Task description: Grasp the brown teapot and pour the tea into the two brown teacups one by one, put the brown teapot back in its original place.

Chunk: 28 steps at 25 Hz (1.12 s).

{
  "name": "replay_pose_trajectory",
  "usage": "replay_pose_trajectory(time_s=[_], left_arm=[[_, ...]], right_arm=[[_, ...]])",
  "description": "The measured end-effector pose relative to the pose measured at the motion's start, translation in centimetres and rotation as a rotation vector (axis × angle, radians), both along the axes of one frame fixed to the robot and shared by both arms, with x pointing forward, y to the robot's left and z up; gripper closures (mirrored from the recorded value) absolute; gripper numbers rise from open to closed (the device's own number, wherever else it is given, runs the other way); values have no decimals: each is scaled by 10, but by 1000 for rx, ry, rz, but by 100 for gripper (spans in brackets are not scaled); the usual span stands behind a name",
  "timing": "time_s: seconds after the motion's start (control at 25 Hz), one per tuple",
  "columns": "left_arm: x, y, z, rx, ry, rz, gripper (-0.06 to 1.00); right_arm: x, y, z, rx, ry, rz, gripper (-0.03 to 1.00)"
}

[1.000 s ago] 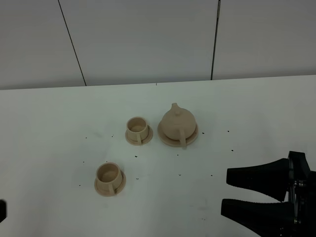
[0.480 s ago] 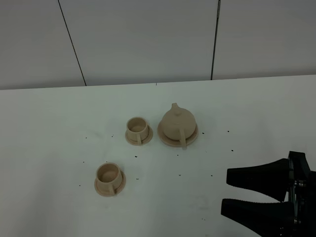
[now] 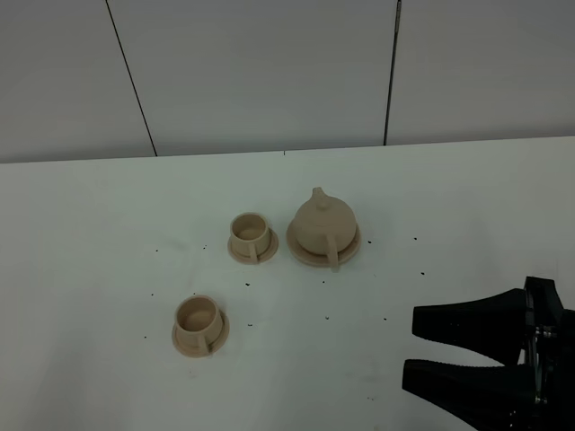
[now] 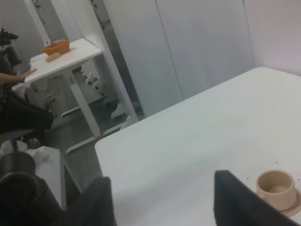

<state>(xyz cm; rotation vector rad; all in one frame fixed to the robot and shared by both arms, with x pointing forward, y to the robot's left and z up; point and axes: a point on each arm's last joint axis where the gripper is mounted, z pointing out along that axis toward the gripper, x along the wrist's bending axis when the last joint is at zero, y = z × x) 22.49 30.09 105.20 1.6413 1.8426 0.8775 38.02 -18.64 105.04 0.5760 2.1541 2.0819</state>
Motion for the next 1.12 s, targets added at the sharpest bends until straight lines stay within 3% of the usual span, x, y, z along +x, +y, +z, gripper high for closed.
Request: replay_pose_trajectory(time_s=[0.48, 0.92, 1.12], left_arm=[[1, 0, -2, -10, -6, 4, 72], [7, 1, 7, 14, -124, 5, 71], [11, 0, 11, -14, -193, 10, 71]], right_arm=[[0, 0, 0, 4, 17, -3, 51], [0, 0, 0, 6, 22, -5, 51], [0, 0, 0, 6, 22, -5, 51]])
